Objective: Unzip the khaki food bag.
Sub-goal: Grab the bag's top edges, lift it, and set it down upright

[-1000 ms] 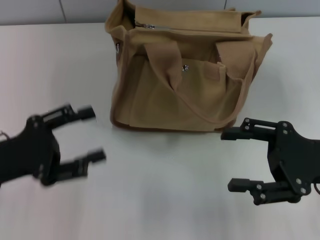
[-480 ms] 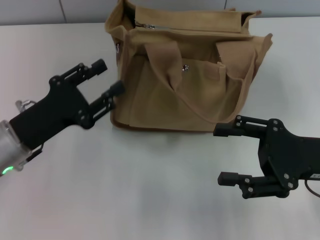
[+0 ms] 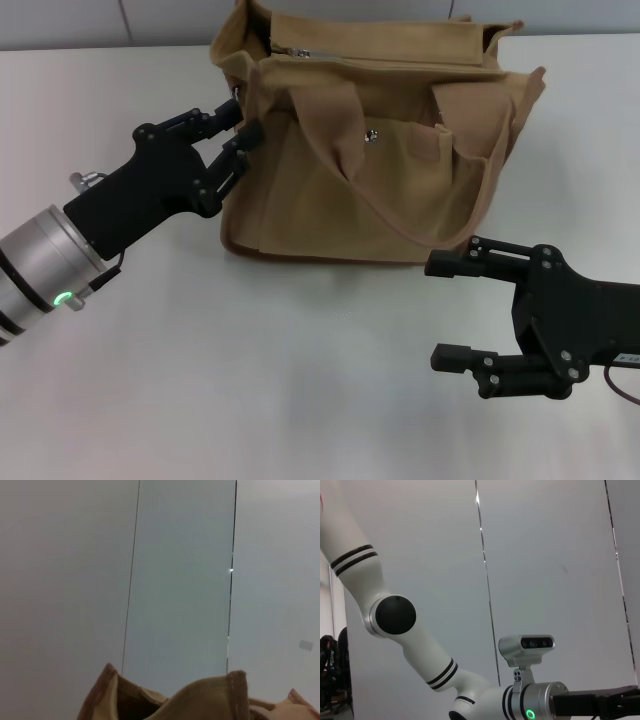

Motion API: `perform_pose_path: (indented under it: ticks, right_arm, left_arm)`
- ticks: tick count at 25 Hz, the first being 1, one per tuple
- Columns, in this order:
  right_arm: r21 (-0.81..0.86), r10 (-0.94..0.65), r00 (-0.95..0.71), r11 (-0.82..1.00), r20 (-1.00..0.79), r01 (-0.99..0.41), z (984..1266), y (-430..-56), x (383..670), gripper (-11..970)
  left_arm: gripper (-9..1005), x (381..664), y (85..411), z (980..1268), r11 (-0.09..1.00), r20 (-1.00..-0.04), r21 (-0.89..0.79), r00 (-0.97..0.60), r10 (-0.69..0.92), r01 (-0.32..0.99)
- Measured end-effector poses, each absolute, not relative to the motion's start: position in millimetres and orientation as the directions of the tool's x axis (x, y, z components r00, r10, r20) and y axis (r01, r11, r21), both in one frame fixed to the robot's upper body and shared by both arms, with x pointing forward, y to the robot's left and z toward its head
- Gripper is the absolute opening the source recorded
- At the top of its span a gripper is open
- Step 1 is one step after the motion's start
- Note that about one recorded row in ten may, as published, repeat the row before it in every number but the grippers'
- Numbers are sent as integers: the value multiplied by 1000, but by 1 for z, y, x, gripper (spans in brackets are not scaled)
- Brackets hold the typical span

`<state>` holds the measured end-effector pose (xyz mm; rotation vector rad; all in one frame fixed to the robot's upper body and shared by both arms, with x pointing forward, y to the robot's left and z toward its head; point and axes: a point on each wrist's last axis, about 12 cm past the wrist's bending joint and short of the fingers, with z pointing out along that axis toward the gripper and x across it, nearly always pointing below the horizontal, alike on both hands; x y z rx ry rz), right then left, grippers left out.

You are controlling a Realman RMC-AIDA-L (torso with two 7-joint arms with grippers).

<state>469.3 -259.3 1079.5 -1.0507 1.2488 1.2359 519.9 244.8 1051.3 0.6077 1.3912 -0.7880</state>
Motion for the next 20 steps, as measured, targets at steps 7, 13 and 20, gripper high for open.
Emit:
perform_pose_path:
  ticks: [7,13,20]
  right_arm:
    - [85,74,-78,90,-994,-992,1078,-259,470,746]
    - [94,77,-88,89,-993,-992,1077,-256,471,741]
    - [94,77,-86,96,-993,-991,1077,-256,471,736]
  left_arm:
    - [290,524,239,1052,607,-992,-77,2,-127,791]
    - [219,526,237,1050,615,-994,-75,-8,-111,785]
    - [84,526,235,1049,620,-995,-55,10,-100,783]
